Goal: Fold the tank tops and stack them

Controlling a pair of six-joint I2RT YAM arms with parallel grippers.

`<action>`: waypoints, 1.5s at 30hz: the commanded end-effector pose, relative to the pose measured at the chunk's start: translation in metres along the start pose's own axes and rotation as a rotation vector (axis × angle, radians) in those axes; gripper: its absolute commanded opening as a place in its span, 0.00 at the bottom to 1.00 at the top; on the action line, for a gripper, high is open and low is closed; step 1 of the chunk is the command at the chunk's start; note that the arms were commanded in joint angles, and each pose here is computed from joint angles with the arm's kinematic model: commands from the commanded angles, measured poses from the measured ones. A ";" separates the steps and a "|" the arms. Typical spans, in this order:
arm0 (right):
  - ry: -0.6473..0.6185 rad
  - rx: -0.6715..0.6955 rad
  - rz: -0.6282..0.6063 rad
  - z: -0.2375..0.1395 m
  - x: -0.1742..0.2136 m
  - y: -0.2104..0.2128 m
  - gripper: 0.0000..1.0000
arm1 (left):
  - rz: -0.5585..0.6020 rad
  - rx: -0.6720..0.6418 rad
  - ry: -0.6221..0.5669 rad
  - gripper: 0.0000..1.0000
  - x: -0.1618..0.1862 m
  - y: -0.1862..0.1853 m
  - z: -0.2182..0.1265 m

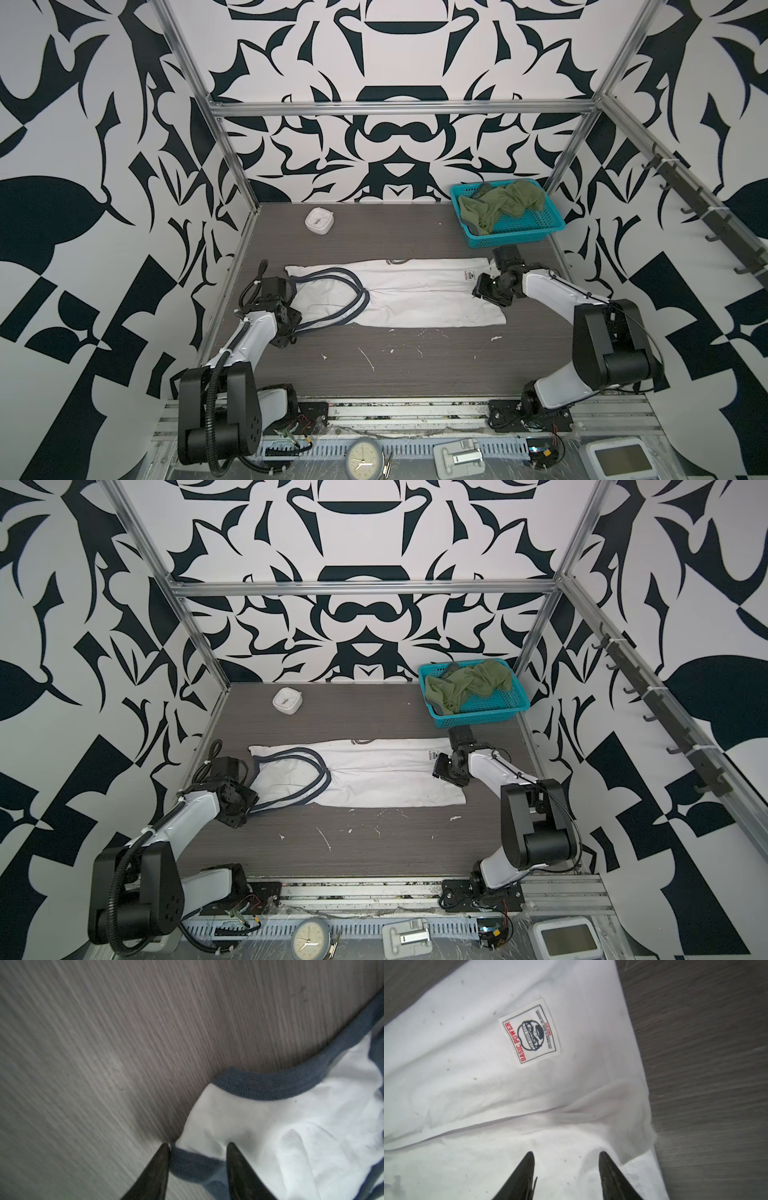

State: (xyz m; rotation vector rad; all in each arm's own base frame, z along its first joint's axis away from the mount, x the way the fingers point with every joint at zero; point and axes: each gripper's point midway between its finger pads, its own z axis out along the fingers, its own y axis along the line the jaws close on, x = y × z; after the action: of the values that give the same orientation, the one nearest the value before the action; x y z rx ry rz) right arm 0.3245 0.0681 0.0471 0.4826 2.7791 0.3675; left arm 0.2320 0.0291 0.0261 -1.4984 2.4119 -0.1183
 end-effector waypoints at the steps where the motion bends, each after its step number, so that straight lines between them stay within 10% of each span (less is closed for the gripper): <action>1: -0.014 -0.015 -0.012 -0.004 -0.002 0.004 0.52 | -0.021 0.000 0.005 0.37 -0.003 -0.006 -0.001; 9: -0.004 -0.005 -0.014 -0.002 0.000 0.002 0.51 | -0.023 0.005 0.018 0.14 -0.011 -0.021 -0.014; 29: 0.006 0.032 -0.019 -0.002 -0.002 -0.003 0.50 | -0.038 0.017 0.087 0.09 -0.040 -0.046 -0.013; 36: 0.014 0.047 -0.018 0.001 -0.001 -0.005 0.49 | -0.049 -0.036 0.129 0.17 -0.051 -0.036 0.004; 45: -0.011 0.051 -0.047 -0.013 -0.005 -0.003 0.49 | -0.095 -0.010 0.044 0.57 -0.076 -0.016 -0.020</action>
State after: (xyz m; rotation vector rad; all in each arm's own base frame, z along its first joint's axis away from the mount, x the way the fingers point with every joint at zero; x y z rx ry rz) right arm 0.3185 0.0619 0.0401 0.4800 2.8232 0.3043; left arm 0.2824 0.0817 0.0511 -1.6475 2.3995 -0.1912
